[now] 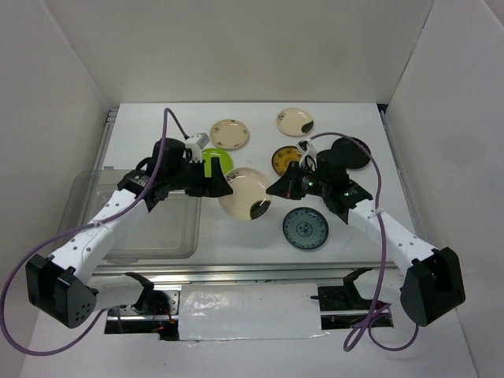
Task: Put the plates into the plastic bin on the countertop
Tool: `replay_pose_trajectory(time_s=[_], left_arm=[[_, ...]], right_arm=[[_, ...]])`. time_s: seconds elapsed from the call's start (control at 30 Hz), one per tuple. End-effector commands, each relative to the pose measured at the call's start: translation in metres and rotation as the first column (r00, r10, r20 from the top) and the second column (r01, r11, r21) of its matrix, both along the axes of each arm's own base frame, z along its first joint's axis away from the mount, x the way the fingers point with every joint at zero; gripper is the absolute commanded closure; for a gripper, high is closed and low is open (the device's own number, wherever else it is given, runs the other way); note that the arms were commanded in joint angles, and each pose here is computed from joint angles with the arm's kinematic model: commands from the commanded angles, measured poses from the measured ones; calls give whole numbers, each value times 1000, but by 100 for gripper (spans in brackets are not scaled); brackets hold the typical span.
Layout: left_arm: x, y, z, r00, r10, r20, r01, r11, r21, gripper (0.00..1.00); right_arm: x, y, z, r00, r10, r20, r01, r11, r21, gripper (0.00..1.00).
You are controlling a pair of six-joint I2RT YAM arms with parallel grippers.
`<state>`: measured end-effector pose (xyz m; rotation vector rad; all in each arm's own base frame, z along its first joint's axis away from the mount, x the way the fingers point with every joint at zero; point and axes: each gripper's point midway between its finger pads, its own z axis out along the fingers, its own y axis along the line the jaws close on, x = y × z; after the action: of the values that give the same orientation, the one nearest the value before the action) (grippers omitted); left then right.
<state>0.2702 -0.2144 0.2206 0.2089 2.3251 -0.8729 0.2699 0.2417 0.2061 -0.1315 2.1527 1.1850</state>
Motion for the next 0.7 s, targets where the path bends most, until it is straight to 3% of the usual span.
replay_pose_trajectory(time_s=[0.0, 0.03, 0.07, 0.1, 0.13, 0.17, 0.2, 0.37, 0.4, 0.43, 0.47, 0.53, 0.57, 0.67], left_arm=[[1, -17, 26, 997, -50, 59, 55, 995, -78, 9], [1, -17, 25, 997, -49, 59, 53, 996, -74, 15], [1, -17, 26, 997, -50, 61, 55, 996, -75, 31], [2, -18, 25, 997, -51, 59, 56, 996, -73, 41], [2, -18, 26, 997, -52, 61, 56, 996, -72, 56], [2, -19, 29, 996, -57, 66, 62, 995, -77, 87], [2, -19, 28, 996, -58, 64, 62, 995, -73, 92], [2, -17, 30, 997, -60, 56, 63, 996, -66, 100], [6, -13, 29, 998, -28, 55, 31, 998, -54, 100], [9, -8, 31, 998, 10, 57, -8, 999, -43, 100], [14, 6, 32, 995, 98, 36, -97, 995, -34, 100], [32, 53, 35, 933, 353, 67, -355, 934, 28, 100], [38, 82, 36, 873, 487, 37, -488, 873, 17, 100], [31, 176, 23, 618, 785, 39, -785, 615, 74, 100]], right_arm=[[-13, 13, 15, 996, 88, 26, -89, 993, 76, 100], [-16, 15, 13, 995, 99, 3, -98, 992, 82, 100], [-14, 19, 17, 993, 111, 29, -113, 989, 100, 100], [-15, 22, 19, 992, 121, 35, -124, 986, 108, 100], [-16, 25, 19, 991, 129, 32, -132, 985, 113, 100], [-15, 27, 20, 991, 133, 31, -136, 984, 117, 100], [-15, 29, 23, 989, 141, 46, -145, 981, 127, 100], [-16, 35, 34, 985, 165, 56, -172, 972, 160, 100], [-15, 35, 34, 985, 162, 51, -169, 973, 157, 81], [-12, 33, 35, 988, 149, 51, -155, 976, 152, 49], [-6, 28, 32, 993, 105, 43, -110, 985, 134, 1], [7, 10, 21, 1000, 7, 8, -8, 996, 89, 0], [15, -1, 13, 998, -64, -9, 64, 996, 57, 0], [18, -20, 3, 992, -125, -29, 125, 992, 27, 0]])
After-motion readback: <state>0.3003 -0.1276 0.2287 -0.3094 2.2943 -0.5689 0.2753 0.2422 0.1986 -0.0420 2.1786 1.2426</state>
